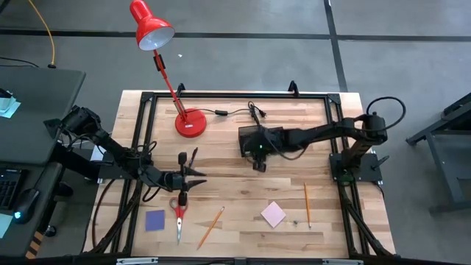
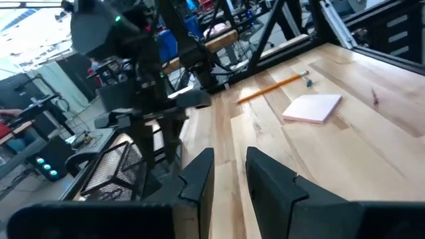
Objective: Pick and place office supplies into organizer
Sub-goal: Put the pink binder clip into the desk organizer
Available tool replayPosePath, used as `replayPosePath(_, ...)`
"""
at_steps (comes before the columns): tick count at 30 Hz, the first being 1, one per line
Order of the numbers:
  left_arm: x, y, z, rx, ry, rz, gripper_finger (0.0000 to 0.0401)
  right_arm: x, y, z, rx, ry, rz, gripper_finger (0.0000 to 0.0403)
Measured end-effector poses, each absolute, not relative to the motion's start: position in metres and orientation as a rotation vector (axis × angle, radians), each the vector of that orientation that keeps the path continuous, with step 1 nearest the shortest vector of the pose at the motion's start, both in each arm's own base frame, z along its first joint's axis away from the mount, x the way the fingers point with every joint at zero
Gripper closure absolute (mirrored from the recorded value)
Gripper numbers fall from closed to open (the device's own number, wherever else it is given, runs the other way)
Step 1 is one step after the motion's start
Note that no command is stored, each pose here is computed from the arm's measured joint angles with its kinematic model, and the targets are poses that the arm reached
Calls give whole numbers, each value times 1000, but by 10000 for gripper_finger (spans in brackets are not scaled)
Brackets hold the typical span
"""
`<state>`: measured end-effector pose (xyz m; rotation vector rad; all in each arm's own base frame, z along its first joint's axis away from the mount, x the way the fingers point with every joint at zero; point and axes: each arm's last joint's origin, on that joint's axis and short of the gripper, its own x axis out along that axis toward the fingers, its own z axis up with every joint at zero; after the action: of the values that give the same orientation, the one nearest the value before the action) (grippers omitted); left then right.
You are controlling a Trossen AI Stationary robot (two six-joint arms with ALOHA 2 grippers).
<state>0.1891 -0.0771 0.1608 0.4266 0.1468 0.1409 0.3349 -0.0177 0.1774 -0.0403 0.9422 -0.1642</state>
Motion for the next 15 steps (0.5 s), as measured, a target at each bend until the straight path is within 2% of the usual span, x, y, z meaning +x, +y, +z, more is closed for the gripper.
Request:
replayPosePath(11,189,-78,160,410,155,122,322,322,96,179,-97,895,-11,263)
replayPosePath(15,189,-78,160,410,154,122,322,307,134,178,-3,913,39,263)
